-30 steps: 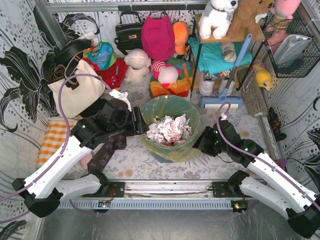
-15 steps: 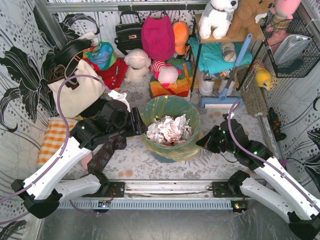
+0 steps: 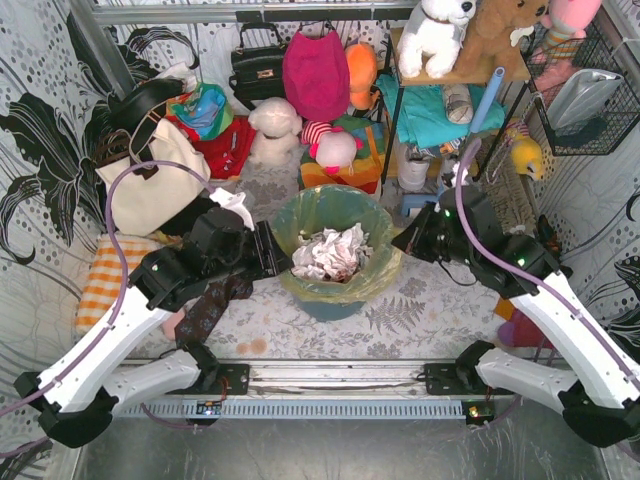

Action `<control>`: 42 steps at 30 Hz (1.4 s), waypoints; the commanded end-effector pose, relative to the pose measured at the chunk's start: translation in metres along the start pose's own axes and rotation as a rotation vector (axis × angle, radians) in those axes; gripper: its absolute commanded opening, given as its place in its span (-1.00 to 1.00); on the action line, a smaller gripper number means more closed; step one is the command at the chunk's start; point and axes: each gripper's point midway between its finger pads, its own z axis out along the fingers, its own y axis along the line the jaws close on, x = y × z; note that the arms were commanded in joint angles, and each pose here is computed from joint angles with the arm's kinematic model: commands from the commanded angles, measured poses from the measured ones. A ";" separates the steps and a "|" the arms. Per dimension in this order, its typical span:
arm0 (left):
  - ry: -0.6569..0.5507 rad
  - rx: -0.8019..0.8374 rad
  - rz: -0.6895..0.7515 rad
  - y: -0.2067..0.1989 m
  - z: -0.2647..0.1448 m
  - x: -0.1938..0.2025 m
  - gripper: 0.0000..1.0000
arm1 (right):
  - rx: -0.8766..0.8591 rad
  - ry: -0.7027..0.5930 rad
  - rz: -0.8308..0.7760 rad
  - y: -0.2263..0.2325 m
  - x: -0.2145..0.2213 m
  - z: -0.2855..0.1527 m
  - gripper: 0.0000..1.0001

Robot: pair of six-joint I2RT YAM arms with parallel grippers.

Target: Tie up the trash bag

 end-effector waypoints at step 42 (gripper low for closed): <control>-0.213 -0.035 -0.262 0.050 0.013 0.010 0.22 | -0.543 0.091 -0.087 0.133 -0.059 0.017 -1.00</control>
